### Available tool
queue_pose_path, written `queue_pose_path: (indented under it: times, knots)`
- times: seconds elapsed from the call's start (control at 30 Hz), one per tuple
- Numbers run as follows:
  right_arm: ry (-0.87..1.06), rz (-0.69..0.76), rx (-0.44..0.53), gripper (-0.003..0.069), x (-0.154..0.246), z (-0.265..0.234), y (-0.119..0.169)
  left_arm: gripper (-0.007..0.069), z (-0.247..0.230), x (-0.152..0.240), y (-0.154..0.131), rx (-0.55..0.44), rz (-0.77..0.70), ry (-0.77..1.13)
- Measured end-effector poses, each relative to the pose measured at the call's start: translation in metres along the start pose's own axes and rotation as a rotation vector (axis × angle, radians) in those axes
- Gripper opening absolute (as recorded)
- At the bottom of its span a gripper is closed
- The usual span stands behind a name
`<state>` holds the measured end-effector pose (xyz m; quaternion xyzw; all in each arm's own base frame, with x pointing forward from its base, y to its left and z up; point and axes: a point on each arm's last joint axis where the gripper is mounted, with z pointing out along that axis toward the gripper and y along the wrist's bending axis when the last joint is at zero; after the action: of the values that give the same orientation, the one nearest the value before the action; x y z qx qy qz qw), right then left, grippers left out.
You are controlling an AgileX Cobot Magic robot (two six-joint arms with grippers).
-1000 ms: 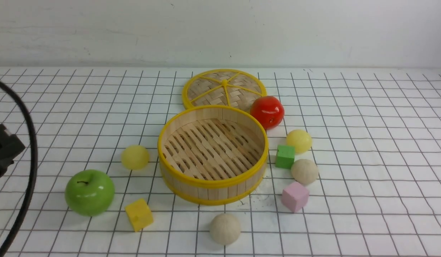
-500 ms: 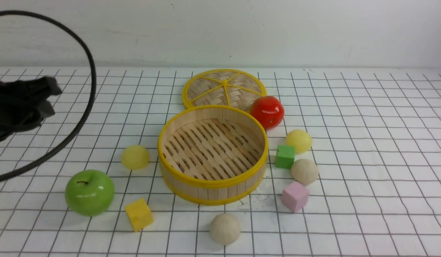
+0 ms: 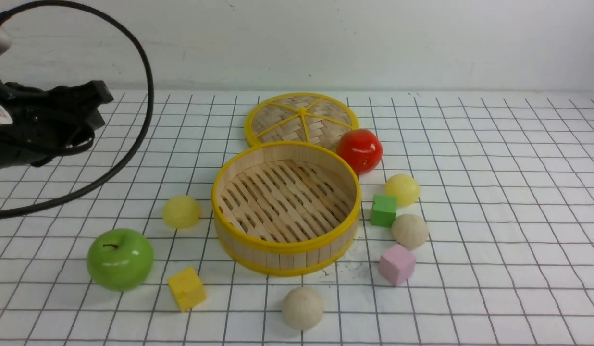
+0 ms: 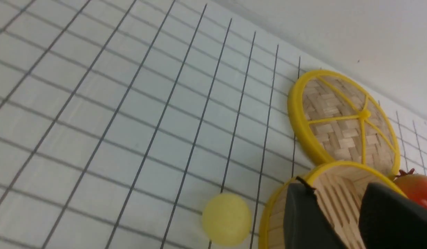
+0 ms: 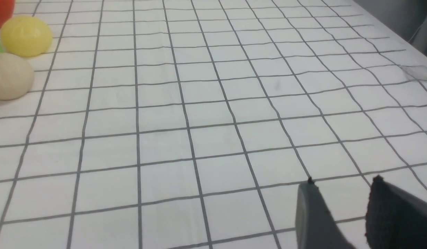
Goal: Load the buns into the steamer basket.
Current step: Use the left arm to grab a steamed stuffed bun
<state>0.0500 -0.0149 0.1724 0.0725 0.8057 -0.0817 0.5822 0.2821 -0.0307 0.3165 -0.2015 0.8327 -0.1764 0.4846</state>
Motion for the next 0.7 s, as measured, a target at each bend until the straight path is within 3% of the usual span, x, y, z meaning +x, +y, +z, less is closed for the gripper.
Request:
queue_pose_path:
  times: [0.23, 0.47, 0.7]
  knots:
    - [0.000, 0.000, 0.000, 0.0239, 0.000, 0.000, 0.000, 0.0238, -0.003, 0.023, 0.005, -0.077, -0.131, 0.249]
    - [0.000, 0.000, 0.000, 0.0239, 0.000, 0.000, 0.000, 0.0238, -0.003, 0.025, 0.002, -0.019, 0.060, 0.275]
    - [0.000, 0.000, 0.000, 0.0239, 0.000, 0.000, 0.000, 0.0238, -0.002, 0.021, 0.000, 0.015, 0.117, 0.234]
